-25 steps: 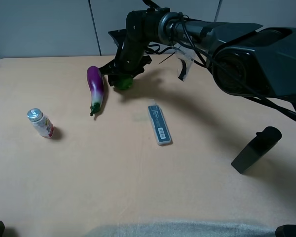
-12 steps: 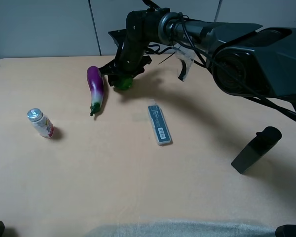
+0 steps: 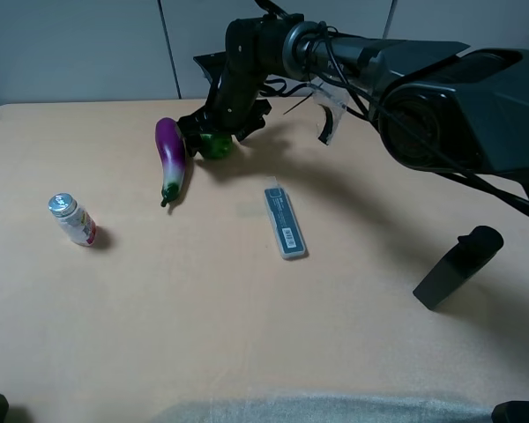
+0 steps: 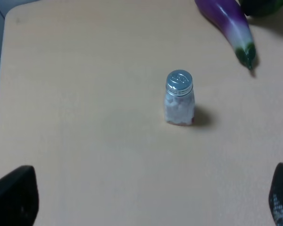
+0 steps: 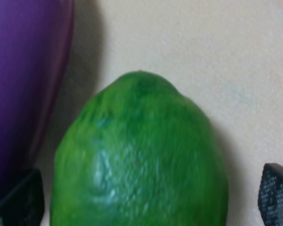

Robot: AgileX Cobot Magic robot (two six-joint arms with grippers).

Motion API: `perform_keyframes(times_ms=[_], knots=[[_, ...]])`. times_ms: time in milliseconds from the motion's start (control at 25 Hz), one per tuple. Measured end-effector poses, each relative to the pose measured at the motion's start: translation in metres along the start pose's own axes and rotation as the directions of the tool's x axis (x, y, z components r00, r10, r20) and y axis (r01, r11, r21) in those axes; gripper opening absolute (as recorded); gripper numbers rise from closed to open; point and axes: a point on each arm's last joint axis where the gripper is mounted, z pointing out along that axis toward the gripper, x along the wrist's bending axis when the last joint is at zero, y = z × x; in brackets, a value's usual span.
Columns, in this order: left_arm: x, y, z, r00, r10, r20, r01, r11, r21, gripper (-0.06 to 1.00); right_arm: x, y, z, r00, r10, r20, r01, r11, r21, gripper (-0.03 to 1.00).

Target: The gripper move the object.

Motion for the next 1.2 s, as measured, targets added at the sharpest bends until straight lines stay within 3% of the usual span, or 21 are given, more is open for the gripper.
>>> perform_keyframes(times_ms=[400, 880, 1200], knots=[[0.000, 0.000, 0.000, 1.000, 0.000, 0.000, 0.000, 1.000, 0.000, 0.97, 0.002, 0.013, -0.024, 0.999, -0.036, 0.023, 0.035, 0.999, 0.020, 0.68], [0.000, 0.000, 0.000, 1.000, 0.000, 0.000, 0.000, 1.000, 0.000, 0.97, 0.010, 0.033, -0.088, 0.995, -0.098, 0.033, 0.096, 0.992, 0.077, 0.69], [0.000, 0.000, 0.000, 1.000, 0.000, 0.000, 0.000, 1.000, 0.000, 0.97, 0.015, 0.045, -0.138, 0.991, -0.132, 0.028, 0.132, 0.991, 0.015, 0.69]])
